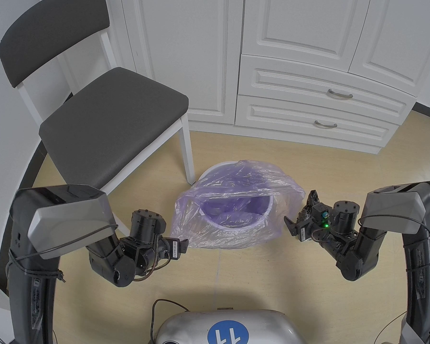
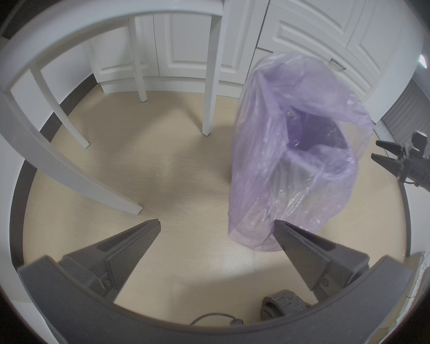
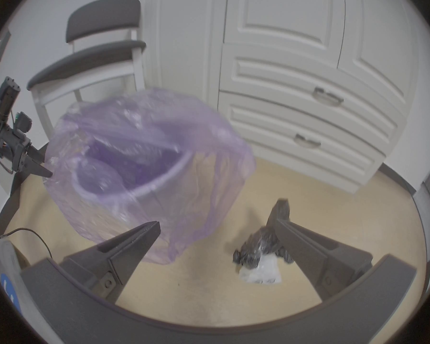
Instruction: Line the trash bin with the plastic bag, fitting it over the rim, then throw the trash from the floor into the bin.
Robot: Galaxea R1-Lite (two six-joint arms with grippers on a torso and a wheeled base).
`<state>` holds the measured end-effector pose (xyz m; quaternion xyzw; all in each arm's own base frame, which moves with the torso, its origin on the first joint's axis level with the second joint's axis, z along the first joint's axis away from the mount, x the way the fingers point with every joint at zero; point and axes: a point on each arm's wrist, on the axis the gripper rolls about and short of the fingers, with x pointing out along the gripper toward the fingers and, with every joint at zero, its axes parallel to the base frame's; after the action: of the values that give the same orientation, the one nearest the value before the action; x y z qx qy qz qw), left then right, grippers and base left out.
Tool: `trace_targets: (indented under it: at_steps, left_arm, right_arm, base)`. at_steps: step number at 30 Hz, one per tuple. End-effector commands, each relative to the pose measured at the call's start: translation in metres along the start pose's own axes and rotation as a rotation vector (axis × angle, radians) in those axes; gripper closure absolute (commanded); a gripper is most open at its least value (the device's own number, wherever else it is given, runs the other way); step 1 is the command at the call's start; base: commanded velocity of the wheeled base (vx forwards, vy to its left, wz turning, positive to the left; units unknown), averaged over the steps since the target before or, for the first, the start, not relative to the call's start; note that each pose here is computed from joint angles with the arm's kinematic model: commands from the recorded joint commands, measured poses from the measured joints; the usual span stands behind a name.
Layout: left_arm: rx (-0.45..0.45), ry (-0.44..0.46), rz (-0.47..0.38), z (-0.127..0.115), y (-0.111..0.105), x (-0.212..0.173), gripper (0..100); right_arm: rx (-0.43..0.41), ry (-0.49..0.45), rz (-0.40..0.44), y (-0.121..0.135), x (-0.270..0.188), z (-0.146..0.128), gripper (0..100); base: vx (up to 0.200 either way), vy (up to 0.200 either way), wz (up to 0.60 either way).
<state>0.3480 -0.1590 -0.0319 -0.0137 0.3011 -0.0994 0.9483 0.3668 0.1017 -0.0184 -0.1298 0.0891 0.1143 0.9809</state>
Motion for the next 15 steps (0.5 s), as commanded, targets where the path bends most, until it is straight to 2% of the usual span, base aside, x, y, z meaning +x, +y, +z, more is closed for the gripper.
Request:
trace_targets:
  at_steps: [1, 3, 6, 8, 10, 12, 15]
  left_arm:
    - [0.004, -0.053, -0.057, 0.018, -0.007, -0.043, 0]
    - [0.013, -0.058, -0.073, 0.02, -0.011, -0.058, 0]
    - [0.016, -0.064, -0.08, 0.023, -0.014, -0.063, 0]
    - [0.015, -0.064, -0.079, 0.023, -0.013, -0.063, 0]
    - [0.016, -0.063, -0.077, 0.023, -0.013, -0.063, 0]
    - [0.013, -0.055, -0.072, 0.02, -0.011, -0.058, 0]
    - [0.013, -0.047, -0.072, 0.016, -0.011, -0.051, 0]
  right_arm:
    - [-0.038, -0.068, 0.029, -0.007, -0.025, 0.027, 0]
    - [-0.06, -0.077, 0.089, -0.008, -0.043, 0.035, 0]
    - [-0.078, -0.085, 0.104, -0.003, -0.053, 0.043, 0]
    - [-0.083, -0.101, 0.075, 0.003, -0.055, 0.051, 0]
    - [-0.086, -0.07, 0.039, 0.008, -0.054, 0.053, 0]
    - [-0.097, -0.01, -0.038, 0.024, -0.038, 0.064, 0]
    - [-0.104, 0.003, -0.051, 0.035, -0.022, 0.078, 0]
  base:
    - [0.0, 0.0, 0.0]
    - [0.0, 0.0, 0.0]
    - [0.0, 0.0, 0.0]
    - [0.0, 0.0, 0.0]
    - [0.0, 0.0, 0.0]
    - [0.0, 0.0, 0.0]
    - [0.0, 0.0, 0.0]
